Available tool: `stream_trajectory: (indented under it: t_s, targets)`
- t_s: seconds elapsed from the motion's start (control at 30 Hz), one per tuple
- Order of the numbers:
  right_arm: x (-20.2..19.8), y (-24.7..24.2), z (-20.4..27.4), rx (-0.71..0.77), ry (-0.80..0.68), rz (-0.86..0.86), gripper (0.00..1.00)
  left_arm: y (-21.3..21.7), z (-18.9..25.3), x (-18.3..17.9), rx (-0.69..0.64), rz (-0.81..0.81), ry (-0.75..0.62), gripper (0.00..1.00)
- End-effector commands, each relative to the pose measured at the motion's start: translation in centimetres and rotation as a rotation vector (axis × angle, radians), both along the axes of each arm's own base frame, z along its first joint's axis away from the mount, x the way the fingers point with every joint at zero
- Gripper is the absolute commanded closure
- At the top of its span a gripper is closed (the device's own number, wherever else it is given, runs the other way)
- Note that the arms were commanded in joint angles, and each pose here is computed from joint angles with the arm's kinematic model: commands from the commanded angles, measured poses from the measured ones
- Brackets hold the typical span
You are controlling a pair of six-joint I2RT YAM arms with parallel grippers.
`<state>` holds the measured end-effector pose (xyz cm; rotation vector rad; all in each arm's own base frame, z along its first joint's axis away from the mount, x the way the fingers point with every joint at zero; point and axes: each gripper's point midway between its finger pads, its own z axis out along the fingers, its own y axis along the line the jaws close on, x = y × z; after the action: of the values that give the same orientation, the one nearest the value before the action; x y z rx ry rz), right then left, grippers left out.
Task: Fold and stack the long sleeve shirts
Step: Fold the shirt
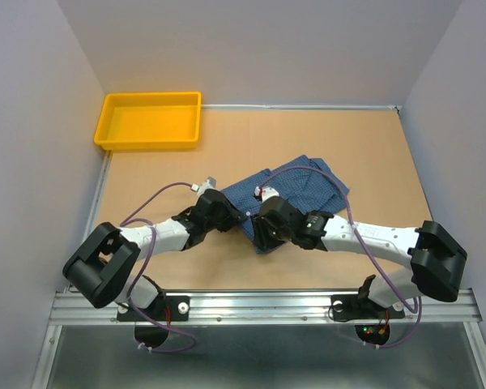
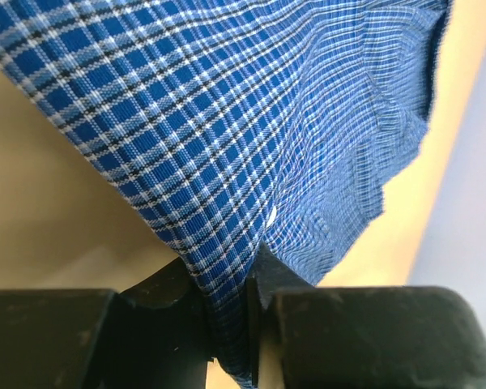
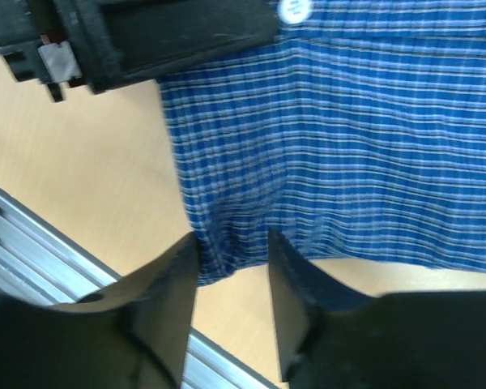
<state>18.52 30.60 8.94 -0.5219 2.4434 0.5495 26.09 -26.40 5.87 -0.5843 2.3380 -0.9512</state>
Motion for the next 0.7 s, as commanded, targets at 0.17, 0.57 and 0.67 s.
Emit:
stream_trajectory:
  t_s: [0.17,0.57,0.67]
  targets:
    - [5.7,-0.4,8.6,0.166,-0.202,-0.152,0.53,4.2,4.2,-0.1,0.296,-0.061,-0.077,0.83]
    - [15.2,0.3,7.7,0.345,-0.218,-0.259,0.8,6.4,5.1,-2.7,0.354,-0.118,0.026,0.83]
    - [15.6,2.0,5.1,0.388,-0.179,-0.24,0.82,6.8,5.2,-3.0,0.364,-0.13,0.056,0.83]
